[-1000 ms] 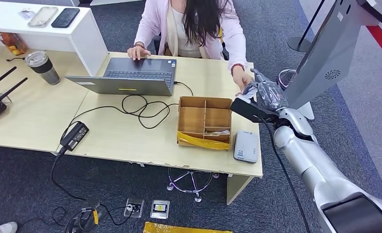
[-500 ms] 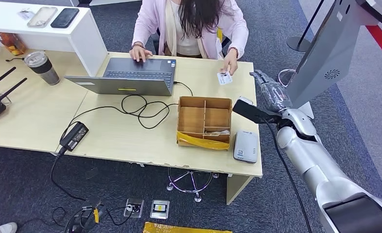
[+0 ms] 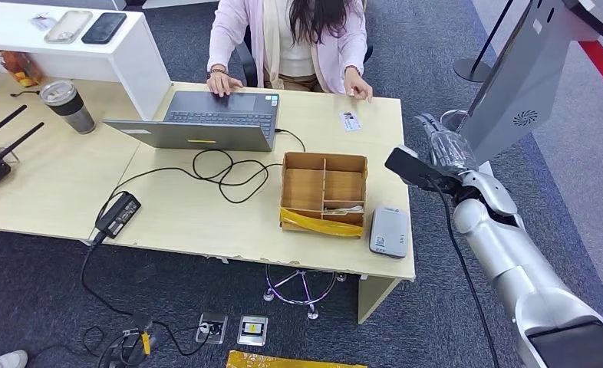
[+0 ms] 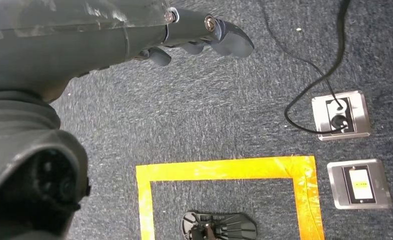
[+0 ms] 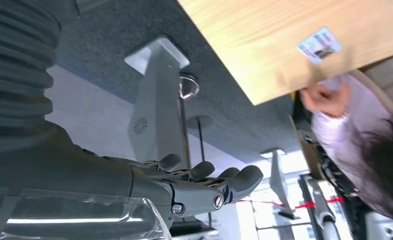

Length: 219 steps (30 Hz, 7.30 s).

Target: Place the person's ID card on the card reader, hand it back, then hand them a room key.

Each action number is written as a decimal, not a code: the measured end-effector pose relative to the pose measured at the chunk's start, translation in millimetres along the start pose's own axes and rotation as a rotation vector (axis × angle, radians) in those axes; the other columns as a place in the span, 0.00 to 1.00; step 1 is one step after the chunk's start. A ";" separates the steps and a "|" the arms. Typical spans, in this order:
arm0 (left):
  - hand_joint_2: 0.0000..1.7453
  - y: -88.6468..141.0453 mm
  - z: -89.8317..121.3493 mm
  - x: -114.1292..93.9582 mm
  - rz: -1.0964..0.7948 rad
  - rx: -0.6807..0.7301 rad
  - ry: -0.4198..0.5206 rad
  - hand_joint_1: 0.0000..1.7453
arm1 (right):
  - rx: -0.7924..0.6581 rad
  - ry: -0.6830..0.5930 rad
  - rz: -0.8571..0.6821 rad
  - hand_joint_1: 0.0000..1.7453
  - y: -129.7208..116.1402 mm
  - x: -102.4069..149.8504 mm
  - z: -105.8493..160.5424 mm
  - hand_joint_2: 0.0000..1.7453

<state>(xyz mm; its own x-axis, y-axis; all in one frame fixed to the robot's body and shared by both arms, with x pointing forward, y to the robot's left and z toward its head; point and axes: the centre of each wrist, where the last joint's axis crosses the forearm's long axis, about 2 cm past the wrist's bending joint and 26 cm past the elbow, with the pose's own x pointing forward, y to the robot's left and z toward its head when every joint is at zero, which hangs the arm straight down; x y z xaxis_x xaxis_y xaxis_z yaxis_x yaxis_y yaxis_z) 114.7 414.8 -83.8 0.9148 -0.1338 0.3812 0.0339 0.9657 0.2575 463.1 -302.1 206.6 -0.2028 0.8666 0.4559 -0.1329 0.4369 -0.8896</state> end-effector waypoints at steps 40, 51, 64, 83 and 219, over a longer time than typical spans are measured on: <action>0.00 -35.5 1.5 3.5 0.204 0.104 0.096 0.00 | -0.234 -0.097 0.211 0.00 91.1 15.0 150.7 1.00; 0.00 -41.7 1.8 5.5 0.171 0.083 0.085 0.00 | -0.234 -0.108 0.220 0.00 131.9 53.0 146.7 1.00; 0.00 -34.9 1.0 6.5 0.104 0.066 0.066 0.00 | -0.172 -0.048 0.216 0.00 157.2 94.9 129.1 1.00; 0.00 -28.5 0.4 8.7 0.026 0.047 0.041 0.00 | -0.116 -0.024 0.251 0.00 157.4 114.7 109.2 1.00; 0.00 -16.9 0.5 9.9 -0.200 -0.020 -0.031 0.00 | 0.052 -0.002 0.336 1.00 188.4 137.8 63.3 1.00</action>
<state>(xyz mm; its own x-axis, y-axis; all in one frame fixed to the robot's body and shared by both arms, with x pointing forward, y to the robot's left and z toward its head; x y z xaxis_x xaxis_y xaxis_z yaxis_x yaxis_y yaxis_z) 123.0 397.0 -83.8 0.8760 -0.3301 0.3515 0.2222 0.9233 0.3133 348.8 -115.7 103.4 -0.2454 0.9596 0.1379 -0.1079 0.1144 -0.9876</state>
